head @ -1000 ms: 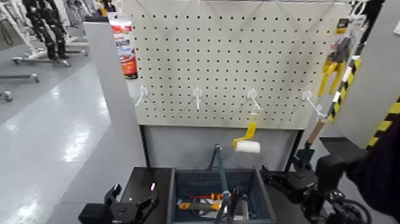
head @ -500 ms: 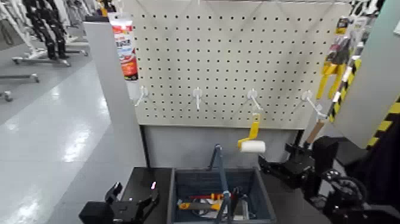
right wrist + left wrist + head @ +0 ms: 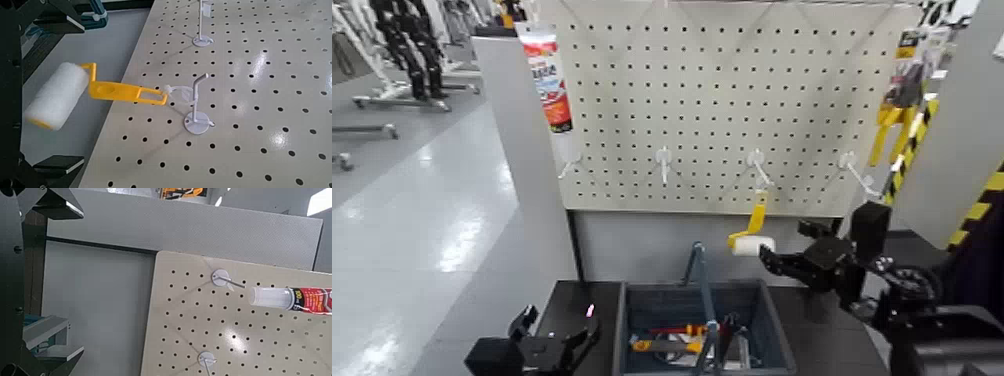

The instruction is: Put the yellow roller into the crate.

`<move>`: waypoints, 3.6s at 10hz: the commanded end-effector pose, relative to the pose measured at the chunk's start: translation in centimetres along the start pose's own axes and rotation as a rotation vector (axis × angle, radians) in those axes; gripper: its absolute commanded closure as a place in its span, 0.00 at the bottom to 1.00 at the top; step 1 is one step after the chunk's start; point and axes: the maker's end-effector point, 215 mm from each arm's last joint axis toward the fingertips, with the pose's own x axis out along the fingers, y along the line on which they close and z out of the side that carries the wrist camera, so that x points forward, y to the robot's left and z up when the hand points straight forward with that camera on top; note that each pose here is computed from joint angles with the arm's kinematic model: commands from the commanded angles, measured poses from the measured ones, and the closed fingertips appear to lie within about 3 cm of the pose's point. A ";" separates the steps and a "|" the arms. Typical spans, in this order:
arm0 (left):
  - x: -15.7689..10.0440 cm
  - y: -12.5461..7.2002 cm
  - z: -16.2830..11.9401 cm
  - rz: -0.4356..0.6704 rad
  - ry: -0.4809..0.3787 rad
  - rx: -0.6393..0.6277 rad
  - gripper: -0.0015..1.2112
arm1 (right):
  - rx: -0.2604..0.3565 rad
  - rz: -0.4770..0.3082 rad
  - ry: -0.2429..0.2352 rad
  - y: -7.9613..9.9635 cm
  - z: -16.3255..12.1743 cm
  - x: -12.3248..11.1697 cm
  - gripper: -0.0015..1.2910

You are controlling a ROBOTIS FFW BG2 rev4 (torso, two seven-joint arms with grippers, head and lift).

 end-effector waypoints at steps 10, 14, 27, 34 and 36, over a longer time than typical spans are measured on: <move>0.3 -0.4 0.0 -0.003 -0.002 -0.007 0.09 | 0.032 0.192 -0.041 1.1 1.6 4.4 0.55; 0.3 -0.2 0.2 -0.002 -0.006 -0.006 0.09 | 0.009 0.180 -0.041 1.5 2.3 4.9 0.99; 0.3 -0.4 0.0 -0.011 0.000 -0.001 0.09 | 0.054 0.168 -0.145 4.2 5.2 0.3 0.99; 0.3 -0.4 0.0 -0.012 0.002 -0.002 0.09 | 0.217 0.114 -0.170 4.9 3.2 -4.0 0.99; 0.3 -0.5 0.0 -0.013 0.001 -0.002 0.09 | 0.298 0.134 -0.154 5.9 0.9 -3.4 0.99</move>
